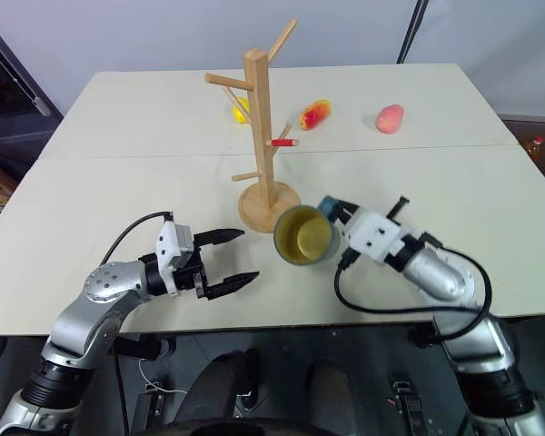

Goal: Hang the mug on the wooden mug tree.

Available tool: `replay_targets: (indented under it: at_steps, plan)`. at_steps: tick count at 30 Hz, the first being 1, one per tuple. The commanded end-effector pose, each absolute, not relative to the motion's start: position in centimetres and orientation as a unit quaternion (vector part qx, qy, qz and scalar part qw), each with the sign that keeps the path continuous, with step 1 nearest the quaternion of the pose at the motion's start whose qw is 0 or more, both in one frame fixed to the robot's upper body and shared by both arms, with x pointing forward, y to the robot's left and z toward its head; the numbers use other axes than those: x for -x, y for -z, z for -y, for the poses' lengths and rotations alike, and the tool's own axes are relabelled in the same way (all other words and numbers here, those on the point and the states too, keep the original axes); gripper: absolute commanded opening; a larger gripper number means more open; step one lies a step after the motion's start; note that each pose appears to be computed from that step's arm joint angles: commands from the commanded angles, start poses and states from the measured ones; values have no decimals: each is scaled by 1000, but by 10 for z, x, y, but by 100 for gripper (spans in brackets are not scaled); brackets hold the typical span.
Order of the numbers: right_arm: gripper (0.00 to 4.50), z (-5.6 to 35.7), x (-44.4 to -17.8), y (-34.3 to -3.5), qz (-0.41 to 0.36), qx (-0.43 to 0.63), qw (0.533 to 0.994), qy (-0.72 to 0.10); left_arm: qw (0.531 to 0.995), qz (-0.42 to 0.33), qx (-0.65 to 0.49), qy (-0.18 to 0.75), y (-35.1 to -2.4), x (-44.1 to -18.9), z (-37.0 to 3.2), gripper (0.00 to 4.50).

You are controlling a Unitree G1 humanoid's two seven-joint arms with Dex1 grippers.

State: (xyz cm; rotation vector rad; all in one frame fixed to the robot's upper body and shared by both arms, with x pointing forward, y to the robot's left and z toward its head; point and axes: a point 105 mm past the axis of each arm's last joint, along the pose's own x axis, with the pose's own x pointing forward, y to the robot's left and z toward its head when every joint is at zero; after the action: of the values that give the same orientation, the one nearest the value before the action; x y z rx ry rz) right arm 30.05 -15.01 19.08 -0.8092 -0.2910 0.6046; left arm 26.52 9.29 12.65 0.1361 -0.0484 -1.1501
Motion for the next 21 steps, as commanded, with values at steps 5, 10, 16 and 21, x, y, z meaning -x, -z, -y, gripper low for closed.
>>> replay_targets:
  at_steps: [5, 10, 16, 21]
  plan:
    - [5, 134, -317, -253, 168, 400, 849, -301, 852, 73, -53, 516, -151, -277, -112, 450]
    - [5, 129, -327, -268, 167, 411, 839, -316, 857, 84, -46, 507, -157, -277, -116, 450]
    - [5, 121, -330, -270, 160, 420, 825, -343, 859, 89, -44, 503, -162, -273, -119, 450]
    - [5, 117, -334, -272, 158, 423, 821, -350, 858, 99, -41, 502, -172, -273, -120, 450]
